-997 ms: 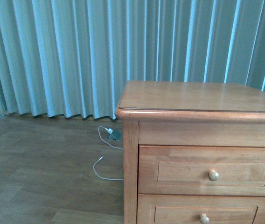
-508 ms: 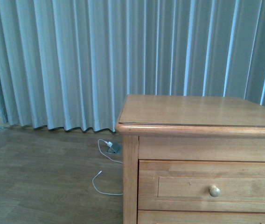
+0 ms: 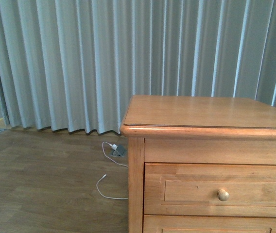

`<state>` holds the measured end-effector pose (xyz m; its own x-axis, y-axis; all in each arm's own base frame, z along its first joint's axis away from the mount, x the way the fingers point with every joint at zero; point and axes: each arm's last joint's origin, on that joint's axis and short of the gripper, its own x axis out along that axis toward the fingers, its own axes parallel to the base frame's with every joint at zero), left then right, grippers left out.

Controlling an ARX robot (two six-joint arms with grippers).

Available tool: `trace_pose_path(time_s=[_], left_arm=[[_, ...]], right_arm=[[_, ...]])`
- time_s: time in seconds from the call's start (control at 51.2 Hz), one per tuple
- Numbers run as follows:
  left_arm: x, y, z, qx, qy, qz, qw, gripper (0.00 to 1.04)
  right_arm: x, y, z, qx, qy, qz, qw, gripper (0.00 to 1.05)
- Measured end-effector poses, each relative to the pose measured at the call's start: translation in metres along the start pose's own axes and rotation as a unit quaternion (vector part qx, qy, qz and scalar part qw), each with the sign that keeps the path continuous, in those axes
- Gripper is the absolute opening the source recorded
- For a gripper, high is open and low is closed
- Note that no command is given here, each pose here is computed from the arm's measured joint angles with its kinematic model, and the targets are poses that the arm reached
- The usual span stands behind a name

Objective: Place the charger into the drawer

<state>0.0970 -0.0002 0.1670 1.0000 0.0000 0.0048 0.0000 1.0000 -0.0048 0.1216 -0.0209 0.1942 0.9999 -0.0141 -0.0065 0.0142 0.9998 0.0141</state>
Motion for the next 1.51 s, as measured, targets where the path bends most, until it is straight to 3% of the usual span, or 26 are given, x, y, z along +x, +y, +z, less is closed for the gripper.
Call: trace_pose_path(time_s=[0.098,0.371,0.723,1.212,1.505], left_arm=[[0.000,0.000,0.000,0.000,0.000,0.000,1.000,0.99],[0.000,0.000,0.000,0.000,0.000,0.000,1.000,0.99],[0.000,0.000,0.000,0.000,0.000,0.000,1.000,0.99],[0.000,0.000,0.000,0.000,0.000,0.000,1.000,0.99],[0.000,0.000,0.000,0.000,0.000,0.000,1.000,0.99]], right_arm=[[-0.003,0.005,-0.005,-0.003,-0.002,0.002,1.000,0.01],[-0.009,0.020,-0.014,-0.005,-0.004,0.007,1.000,0.02],[-0.020,0.020,-0.032,-0.006,0.012,0.006,1.000,0.02],[-0.024,0.020,-0.029,-0.005,-0.004,0.006,1.000,0.02],[-0.024,0.020,-0.029,-0.006,-0.004,0.006,1.000,0.53]])
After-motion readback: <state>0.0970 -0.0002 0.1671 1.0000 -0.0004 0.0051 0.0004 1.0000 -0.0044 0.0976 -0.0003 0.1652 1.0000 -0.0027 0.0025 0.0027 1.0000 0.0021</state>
